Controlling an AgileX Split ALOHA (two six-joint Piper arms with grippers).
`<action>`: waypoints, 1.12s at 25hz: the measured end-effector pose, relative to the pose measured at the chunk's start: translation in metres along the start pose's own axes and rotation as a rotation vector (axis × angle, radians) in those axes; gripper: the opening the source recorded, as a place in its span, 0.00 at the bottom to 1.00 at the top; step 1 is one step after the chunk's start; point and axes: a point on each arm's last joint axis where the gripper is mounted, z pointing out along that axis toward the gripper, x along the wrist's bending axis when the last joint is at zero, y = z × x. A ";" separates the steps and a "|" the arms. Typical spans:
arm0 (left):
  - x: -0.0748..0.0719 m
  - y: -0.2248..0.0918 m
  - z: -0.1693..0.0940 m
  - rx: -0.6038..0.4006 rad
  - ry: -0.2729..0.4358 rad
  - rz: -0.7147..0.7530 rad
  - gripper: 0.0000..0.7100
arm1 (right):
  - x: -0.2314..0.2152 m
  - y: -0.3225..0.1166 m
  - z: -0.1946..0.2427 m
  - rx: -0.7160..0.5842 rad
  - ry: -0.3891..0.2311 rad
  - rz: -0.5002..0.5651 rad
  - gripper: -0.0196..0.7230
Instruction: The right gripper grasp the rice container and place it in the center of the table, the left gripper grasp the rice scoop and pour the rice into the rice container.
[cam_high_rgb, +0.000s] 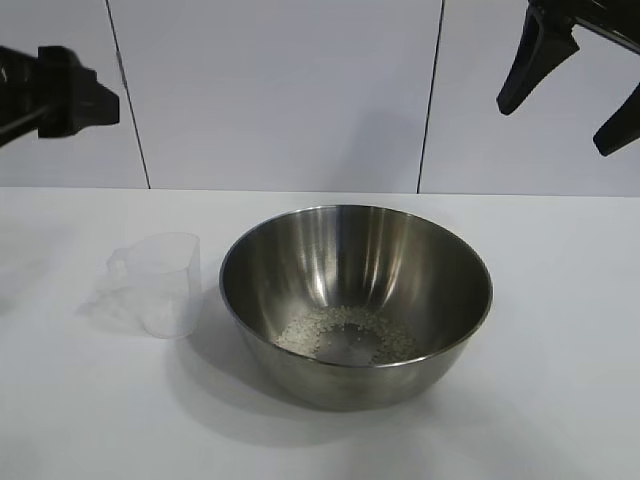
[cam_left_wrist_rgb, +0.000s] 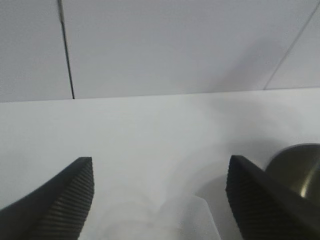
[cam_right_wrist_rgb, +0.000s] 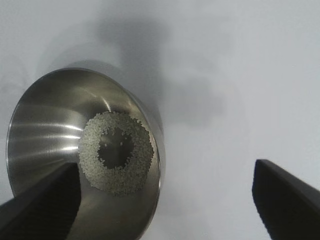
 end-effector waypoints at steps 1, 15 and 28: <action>-0.003 0.009 -0.001 0.042 -0.010 -0.005 0.87 | 0.000 0.000 0.000 0.000 0.000 0.000 0.89; -0.034 0.082 -0.011 0.295 -0.186 -0.236 0.98 | 0.010 -0.001 0.002 0.004 0.026 -0.022 0.92; -0.049 0.064 0.028 0.398 -0.348 -0.355 0.98 | 0.033 -0.005 0.008 0.012 0.059 -0.070 0.92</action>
